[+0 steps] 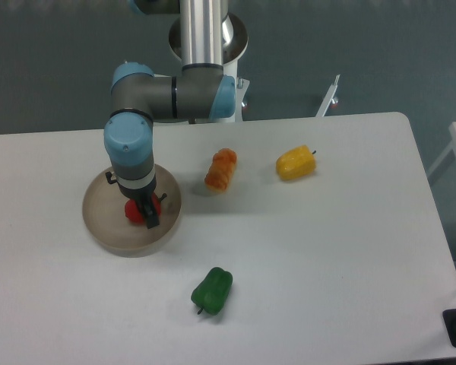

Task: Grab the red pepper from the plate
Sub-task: 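Lower the gripper over the red pepper on the plate, then lift the red pepper off the plate and carry it toward the yellow pepper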

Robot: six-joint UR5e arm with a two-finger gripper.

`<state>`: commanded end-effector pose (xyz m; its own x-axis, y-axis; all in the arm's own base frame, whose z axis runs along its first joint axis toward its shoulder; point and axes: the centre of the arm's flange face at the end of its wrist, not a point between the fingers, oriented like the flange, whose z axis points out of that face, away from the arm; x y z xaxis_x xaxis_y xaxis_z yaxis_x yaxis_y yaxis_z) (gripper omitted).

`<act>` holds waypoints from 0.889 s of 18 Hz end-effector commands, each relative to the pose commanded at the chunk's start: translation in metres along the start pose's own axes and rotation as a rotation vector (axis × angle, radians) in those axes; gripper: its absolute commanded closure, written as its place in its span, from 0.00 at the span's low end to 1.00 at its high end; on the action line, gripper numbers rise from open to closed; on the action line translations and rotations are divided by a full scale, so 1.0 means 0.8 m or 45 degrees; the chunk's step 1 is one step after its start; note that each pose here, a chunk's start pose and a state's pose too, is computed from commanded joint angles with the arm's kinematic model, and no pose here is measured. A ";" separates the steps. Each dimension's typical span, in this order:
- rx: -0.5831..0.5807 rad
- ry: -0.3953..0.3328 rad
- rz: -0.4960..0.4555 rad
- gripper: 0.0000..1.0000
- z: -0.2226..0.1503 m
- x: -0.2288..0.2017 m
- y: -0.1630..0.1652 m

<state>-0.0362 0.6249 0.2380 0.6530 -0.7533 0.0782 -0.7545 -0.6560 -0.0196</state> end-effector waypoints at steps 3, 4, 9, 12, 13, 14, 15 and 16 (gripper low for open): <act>0.002 -0.010 0.002 0.66 -0.005 0.001 0.000; 0.004 -0.013 0.003 0.75 -0.007 0.000 0.000; 0.065 -0.121 -0.043 0.82 -0.083 -0.025 0.018; 0.105 -0.218 -0.137 0.82 -0.145 -0.055 0.075; 0.110 -0.222 -0.201 0.82 -0.163 -0.071 0.112; 0.122 -0.204 -0.235 0.82 -0.169 -0.081 0.130; 0.131 -0.189 -0.274 0.82 -0.177 -0.091 0.149; 0.126 -0.169 -0.309 0.82 -0.185 -0.099 0.171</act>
<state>-0.2013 0.6016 0.3764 0.8213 -0.5692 -0.0385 -0.5695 -0.8140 -0.1139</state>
